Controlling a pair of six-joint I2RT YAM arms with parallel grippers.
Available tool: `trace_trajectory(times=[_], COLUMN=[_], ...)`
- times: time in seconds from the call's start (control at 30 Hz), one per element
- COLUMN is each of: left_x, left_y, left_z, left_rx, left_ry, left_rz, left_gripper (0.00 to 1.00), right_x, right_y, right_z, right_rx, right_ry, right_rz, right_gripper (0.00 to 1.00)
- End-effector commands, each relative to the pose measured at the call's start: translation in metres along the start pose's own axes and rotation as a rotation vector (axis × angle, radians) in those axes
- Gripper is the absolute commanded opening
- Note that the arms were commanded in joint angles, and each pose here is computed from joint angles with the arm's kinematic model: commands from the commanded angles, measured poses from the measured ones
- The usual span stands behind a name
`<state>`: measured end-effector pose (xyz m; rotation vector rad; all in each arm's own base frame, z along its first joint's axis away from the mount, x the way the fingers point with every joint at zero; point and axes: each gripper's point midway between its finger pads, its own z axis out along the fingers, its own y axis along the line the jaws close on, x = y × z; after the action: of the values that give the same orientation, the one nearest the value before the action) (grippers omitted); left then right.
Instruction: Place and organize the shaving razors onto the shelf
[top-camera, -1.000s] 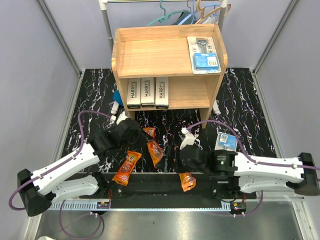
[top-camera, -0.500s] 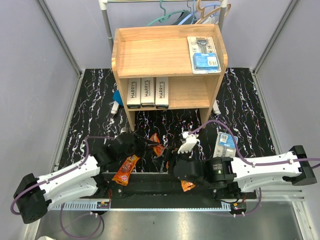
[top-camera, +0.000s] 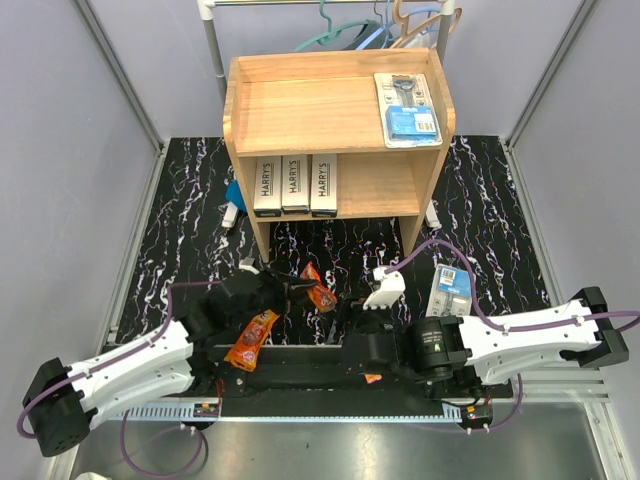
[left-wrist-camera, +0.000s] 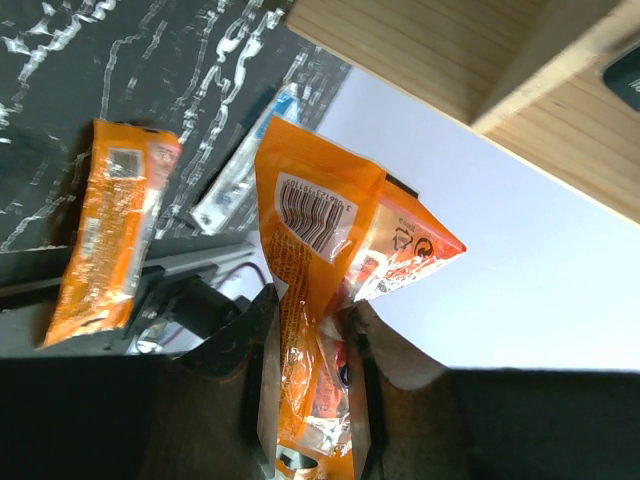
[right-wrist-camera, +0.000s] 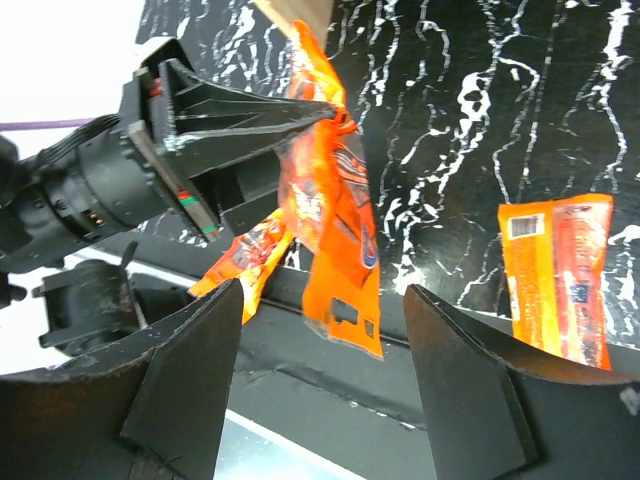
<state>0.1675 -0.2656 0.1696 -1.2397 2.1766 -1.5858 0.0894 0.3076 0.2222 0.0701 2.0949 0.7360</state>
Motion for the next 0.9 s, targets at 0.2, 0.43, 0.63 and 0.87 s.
trace_trajectory(times=[0.2, 0.43, 0.63, 0.87], left_x=[0.026, 0.04, 0.05, 0.064], left_y=[-0.039, -0.056, -0.063, -0.055], left_z=[-0.001, -0.005, -0.011, -0.01], left_rx=[0.123, 0.168, 0.2, 0.168], left_ry=[0.112, 0.14, 0.181, 0.208], left_rz=[-0.014, -0.016, -0.01, 0.011], left_gripper=[0.0, 0.0, 0.0, 0.0], right_x=[-0.014, -0.011, -0.009, -0.012], right_y=[-0.012, -0.028, -0.04, -0.038], right_z=[0.002, 0.003, 0.002, 0.002], right_rx=[0.064, 0.093, 0.11, 0.103], right_ry=[-0.095, -0.099, -0.101, -0.109], right_rz=[0.016, 0.039, 0.06, 0.046], right_gripper=[0.73, 0.6, 0.54, 0.55])
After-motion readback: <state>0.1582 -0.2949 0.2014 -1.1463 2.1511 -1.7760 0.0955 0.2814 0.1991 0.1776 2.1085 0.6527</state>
